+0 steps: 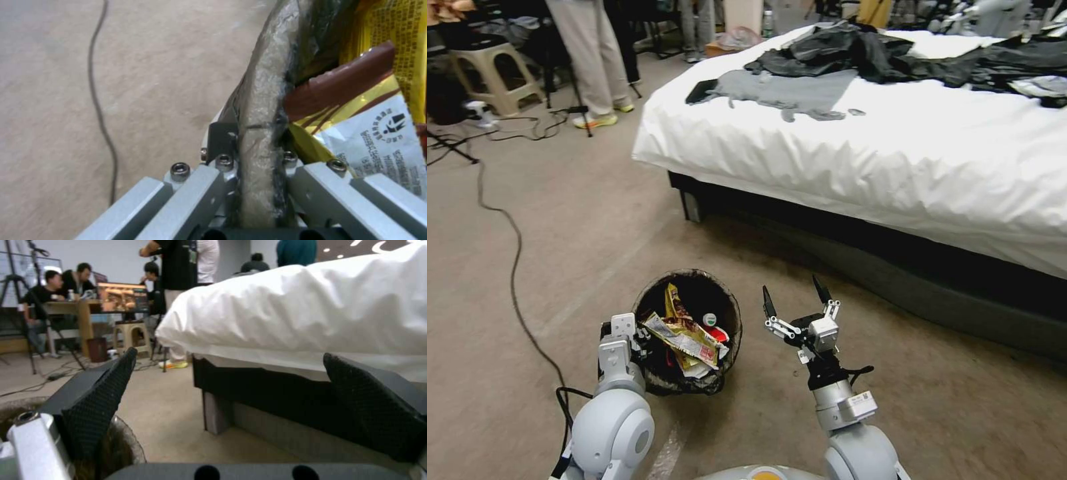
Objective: Pick up the trash bin, then pick up the garbage from the floor and place it into the trash bin.
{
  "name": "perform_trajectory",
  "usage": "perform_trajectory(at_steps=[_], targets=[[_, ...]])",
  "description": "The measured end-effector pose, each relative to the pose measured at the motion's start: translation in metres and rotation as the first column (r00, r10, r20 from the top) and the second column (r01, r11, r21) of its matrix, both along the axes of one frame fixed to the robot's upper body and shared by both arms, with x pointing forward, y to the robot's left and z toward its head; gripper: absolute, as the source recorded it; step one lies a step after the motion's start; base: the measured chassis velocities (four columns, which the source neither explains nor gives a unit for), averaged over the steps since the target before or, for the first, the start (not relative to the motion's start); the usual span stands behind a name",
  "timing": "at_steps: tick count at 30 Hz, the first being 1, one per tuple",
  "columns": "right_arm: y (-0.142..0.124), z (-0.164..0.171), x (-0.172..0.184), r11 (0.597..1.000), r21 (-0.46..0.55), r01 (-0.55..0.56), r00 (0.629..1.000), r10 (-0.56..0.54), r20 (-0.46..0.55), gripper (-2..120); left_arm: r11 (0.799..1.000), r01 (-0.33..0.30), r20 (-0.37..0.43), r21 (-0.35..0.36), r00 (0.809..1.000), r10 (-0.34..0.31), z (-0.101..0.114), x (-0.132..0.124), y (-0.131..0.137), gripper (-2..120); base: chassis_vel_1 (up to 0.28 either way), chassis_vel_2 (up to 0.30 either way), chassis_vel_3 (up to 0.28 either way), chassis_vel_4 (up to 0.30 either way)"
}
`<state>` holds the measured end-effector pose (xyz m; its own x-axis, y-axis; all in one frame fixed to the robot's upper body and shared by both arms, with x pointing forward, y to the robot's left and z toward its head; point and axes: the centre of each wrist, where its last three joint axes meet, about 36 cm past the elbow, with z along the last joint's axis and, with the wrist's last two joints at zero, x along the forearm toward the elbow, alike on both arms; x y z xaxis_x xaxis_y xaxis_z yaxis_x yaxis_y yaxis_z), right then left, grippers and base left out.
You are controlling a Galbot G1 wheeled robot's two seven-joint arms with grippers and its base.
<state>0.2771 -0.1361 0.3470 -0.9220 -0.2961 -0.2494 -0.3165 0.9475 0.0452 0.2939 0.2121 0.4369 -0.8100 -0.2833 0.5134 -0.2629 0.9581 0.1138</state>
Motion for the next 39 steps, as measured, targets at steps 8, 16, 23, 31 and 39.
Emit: perform_trajectory(at_steps=[8,16,23,31,39], targets=[[-0.0017,0.0004,0.0009,1.0,-0.005,0.0,1.0,0.0,0.001,100,1.0,0.001,0.007,0.0,1.0,-0.001,0.0037,-0.0006,0.0009,0,0.118,0.121,0.131,0.122],[-0.0017,0.0011,0.0008,1.0,-0.008,-0.003,1.0,0.003,0.001,100,1.0,0.002,0.014,-0.003,1.0,-0.002,0.0067,-0.0005,0.0013,0,0.117,0.128,0.128,0.124],[-0.0003,0.0017,0.002,1.0,-0.007,-0.005,1.0,0.005,0.004,100,1.0,-0.001,0.016,-0.003,1.0,0.001,0.0078,-0.0005,0.0022,0,0.13,0.123,0.124,0.135],[0.0018,-0.0003,0.0014,1.0,-0.008,-0.012,1.0,0.012,-0.001,100,1.0,-0.002,0.018,-0.003,1.0,0.002,0.0083,-0.0001,0.0025,0,0.125,0.138,0.126,0.131],[0.0021,0.0,0.0026,1.0,-0.008,-0.013,1.0,0.013,0.002,100,1.0,-0.003,0.02,-0.005,1.0,0.003,0.0087,0.0003,0.0023,0,0.128,0.118,0.128,0.135]])
